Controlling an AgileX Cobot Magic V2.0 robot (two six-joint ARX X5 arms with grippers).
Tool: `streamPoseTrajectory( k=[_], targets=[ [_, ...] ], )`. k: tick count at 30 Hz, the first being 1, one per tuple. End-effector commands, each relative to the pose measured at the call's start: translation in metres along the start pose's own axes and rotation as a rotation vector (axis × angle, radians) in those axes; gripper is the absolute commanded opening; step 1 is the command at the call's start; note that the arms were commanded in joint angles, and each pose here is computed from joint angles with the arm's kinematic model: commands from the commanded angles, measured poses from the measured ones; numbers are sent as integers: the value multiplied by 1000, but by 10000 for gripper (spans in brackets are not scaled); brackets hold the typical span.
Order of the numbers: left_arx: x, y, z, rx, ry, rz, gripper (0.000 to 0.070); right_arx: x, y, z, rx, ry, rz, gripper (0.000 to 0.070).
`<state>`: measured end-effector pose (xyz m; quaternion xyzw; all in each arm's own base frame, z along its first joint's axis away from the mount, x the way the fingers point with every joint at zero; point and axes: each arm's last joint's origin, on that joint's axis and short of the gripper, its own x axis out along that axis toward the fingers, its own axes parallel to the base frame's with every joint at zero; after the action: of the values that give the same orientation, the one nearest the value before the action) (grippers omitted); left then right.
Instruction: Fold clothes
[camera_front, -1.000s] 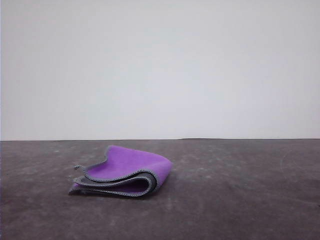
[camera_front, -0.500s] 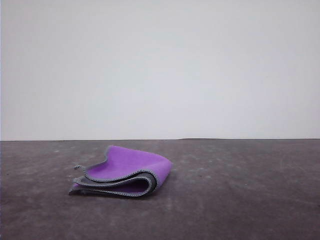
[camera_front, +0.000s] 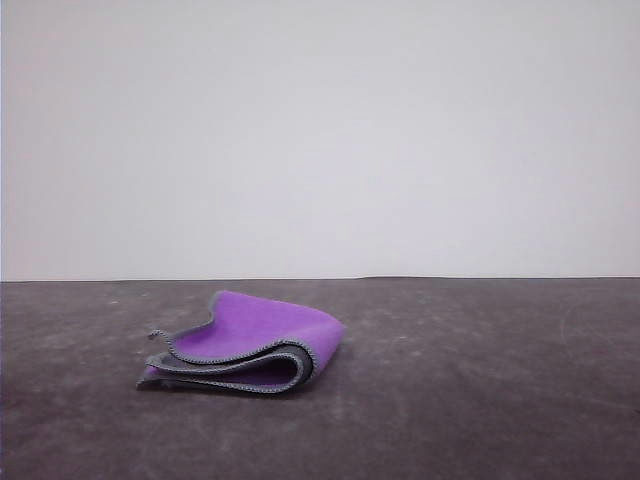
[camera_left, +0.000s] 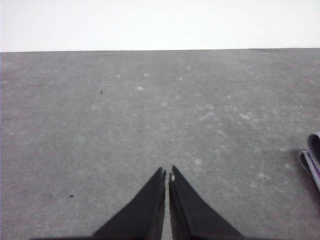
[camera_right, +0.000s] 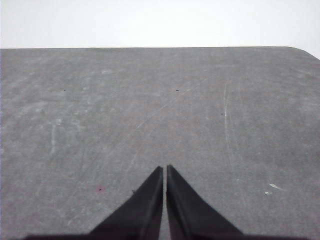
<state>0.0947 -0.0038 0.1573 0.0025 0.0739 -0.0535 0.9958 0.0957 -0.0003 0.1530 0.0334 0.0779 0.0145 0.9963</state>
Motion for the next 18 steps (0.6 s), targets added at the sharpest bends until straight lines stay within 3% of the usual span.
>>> streamPoseTrajectory(
  k=[1, 18],
  targets=[
    [2, 0, -7, 8, 24, 3, 0, 0, 0, -1, 16, -7, 2, 11],
    [2, 0, -7, 8, 24, 3, 0, 0, 0, -1, 16, -7, 2, 11]
  ],
)
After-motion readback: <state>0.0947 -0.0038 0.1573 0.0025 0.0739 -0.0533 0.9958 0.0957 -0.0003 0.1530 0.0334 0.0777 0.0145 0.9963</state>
